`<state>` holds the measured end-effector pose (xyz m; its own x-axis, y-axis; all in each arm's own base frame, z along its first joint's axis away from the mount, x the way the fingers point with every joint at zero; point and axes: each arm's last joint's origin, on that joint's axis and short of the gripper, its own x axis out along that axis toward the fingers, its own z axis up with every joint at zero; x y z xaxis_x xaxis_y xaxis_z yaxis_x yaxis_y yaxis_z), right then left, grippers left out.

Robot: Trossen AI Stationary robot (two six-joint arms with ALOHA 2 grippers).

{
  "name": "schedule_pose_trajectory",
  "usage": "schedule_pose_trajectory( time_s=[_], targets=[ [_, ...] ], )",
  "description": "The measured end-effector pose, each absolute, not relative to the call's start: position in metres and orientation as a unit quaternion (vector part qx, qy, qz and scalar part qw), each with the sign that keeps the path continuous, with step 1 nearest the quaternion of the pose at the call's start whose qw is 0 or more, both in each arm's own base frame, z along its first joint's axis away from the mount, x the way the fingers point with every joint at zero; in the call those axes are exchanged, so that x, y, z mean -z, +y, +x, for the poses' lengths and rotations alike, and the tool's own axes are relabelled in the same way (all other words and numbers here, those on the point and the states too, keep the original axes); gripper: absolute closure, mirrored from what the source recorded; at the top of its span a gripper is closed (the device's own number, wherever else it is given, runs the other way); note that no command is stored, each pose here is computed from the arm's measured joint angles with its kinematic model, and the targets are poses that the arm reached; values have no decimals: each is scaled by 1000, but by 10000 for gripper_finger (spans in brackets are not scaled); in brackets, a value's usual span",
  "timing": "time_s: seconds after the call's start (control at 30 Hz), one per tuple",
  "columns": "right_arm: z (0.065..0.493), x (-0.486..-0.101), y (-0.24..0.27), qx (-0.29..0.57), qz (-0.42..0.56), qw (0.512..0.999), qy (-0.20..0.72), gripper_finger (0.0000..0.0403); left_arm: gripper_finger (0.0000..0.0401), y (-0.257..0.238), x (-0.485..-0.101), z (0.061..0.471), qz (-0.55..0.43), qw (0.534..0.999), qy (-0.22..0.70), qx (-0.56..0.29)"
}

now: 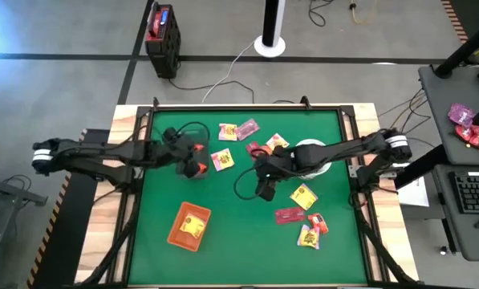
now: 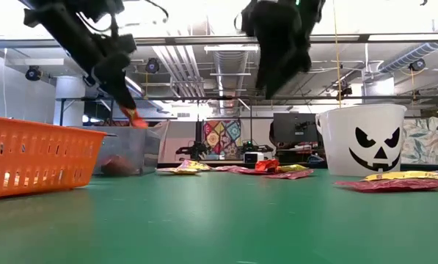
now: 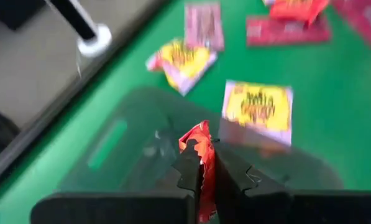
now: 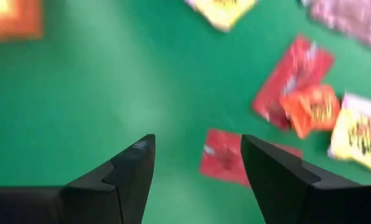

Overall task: Sort candy by brand, put in halloween buckets
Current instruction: Put the orange chocolate into the black bin, then put the red candy into the white bucket

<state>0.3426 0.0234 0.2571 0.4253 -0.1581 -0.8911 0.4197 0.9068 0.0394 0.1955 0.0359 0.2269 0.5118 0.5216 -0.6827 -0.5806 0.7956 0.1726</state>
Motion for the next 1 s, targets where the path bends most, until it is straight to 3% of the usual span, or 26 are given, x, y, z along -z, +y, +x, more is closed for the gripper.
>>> schedule_pose_trajectory(
  time_s=[0.2,0.4,0.8,1.0],
  targets=[
    [352,-222,18,186,122,792,568,172,385,43,-212,206,-36,830,456,-320],
    [360,-198,5,202,120,768,596,172,362,45,-204,216,-24,815,474,-333],
    [367,-160,-14,199,122,724,649,172,269,46,-221,225,-17,827,456,-329],
    [368,-149,-14,187,105,716,665,172,247,46,-237,231,-15,841,432,-326]
  ],
)
